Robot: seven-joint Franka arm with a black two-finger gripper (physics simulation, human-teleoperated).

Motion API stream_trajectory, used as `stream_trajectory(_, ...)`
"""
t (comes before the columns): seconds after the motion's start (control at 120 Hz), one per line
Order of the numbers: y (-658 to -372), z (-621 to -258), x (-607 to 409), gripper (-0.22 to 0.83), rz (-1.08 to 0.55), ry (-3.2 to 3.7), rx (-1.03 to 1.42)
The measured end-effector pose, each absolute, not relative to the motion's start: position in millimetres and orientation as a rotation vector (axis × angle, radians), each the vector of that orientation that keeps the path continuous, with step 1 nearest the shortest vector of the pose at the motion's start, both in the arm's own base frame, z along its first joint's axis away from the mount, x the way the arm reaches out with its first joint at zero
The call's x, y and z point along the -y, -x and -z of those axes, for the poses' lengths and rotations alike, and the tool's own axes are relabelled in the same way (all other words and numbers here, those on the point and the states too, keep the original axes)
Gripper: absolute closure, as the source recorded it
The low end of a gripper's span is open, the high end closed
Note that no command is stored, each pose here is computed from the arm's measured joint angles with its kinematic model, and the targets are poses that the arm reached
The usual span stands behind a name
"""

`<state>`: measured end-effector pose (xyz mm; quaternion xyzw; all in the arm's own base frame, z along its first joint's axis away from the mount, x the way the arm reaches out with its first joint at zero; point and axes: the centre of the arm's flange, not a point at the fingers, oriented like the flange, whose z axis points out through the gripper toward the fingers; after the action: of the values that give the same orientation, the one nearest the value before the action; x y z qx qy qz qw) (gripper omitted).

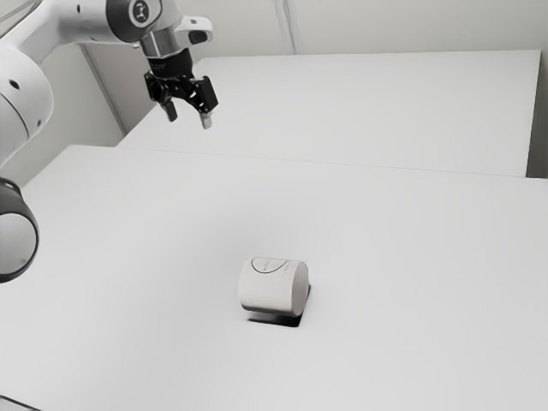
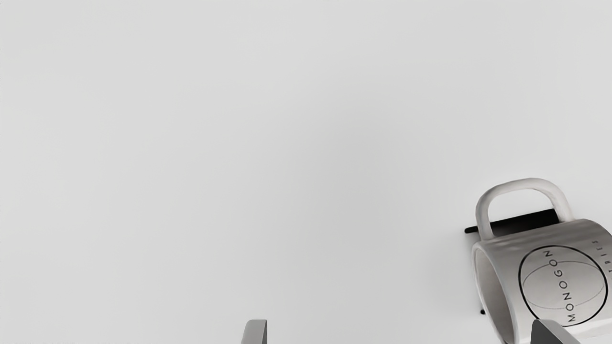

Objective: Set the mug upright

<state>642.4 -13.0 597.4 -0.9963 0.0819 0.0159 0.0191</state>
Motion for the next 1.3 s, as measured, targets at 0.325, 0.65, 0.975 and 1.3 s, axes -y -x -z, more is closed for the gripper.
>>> stream_trajectory(0.325, -630.1, -602.9, 8.7, 0.00, -0.052, 3.088, -0.245)
stream_trajectory(0.65, -537.2, -548.1, 30.3, 0.00, -0.139, 3.128, -0.226)
stream_trajectory(0.975, -460.4, -467.3, 33.9, 0.00, -0.041, 3.442, 0.096)
stream_trajectory(1.3, -422.7, -397.6, 26.3, 0.00, 0.171, 3.756, 0.518)
